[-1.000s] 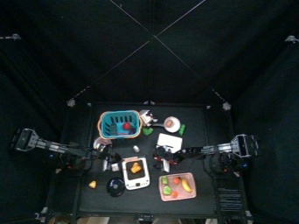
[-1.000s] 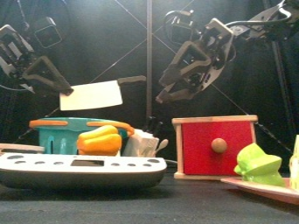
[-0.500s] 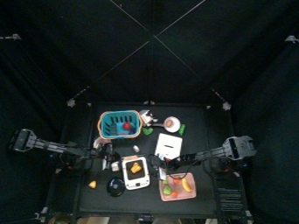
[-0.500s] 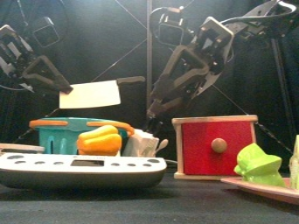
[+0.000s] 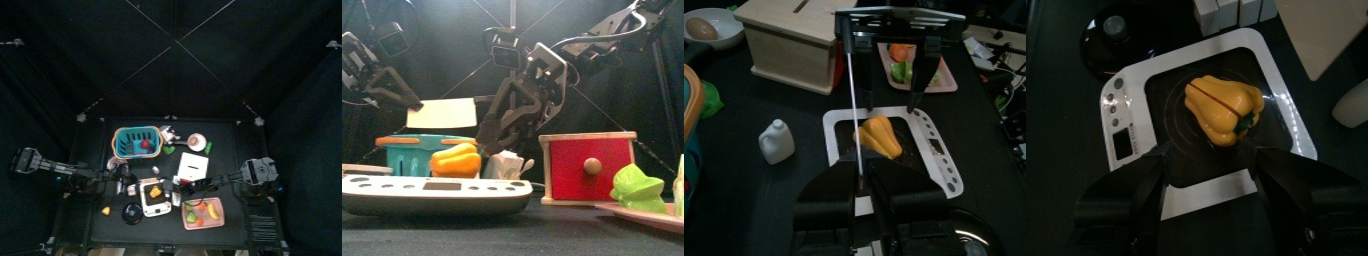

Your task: Grab cleaver with other hand

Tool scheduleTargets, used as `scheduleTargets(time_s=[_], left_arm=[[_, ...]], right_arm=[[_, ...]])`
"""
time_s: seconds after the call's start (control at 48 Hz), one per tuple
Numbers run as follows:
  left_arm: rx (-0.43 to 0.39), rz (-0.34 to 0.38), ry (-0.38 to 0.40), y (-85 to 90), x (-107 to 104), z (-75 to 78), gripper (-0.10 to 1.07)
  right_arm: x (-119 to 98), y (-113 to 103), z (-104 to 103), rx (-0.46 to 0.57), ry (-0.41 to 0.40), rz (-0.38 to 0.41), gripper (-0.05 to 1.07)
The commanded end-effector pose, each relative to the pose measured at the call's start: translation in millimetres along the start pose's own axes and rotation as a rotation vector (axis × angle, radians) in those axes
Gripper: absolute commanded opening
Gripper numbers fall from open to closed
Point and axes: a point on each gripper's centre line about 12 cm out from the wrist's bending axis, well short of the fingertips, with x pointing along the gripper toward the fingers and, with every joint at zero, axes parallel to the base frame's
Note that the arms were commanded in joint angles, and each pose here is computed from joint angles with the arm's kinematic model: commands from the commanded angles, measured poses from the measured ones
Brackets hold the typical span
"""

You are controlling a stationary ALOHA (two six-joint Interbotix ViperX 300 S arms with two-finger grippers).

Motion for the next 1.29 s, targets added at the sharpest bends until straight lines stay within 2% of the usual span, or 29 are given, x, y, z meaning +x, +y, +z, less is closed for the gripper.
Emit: scheduleTargets(time_s=[0.0,0.271,0.708,0.917,1.271], left_arm=[[-0.003,0.002,-0.019,0.1,1,6.4,0.52],[-0.004,0.002,-0.019,0.1,1,6.4,0.52],[-0.006,0.002,-0.013,0.1,1,5.6,0.52],[-0.005,0.001,-0.012,-0.2,1,5.6,0.52],[-0.005,0.0,-0.012,-0.3,1,5.6,0.52]], right_arm=[[-6,4,18,0.004,-0.046,0.01,0.89],[-1,6,19,0.009,-0.045,0.009,0.89],[-1,26,17,0.023,-0.042,0.043,0.89],[-1,29,15,0.042,-0.035,0.038,0.89],[-1,30,31,0.085,-0.066,0.021,0.89]])
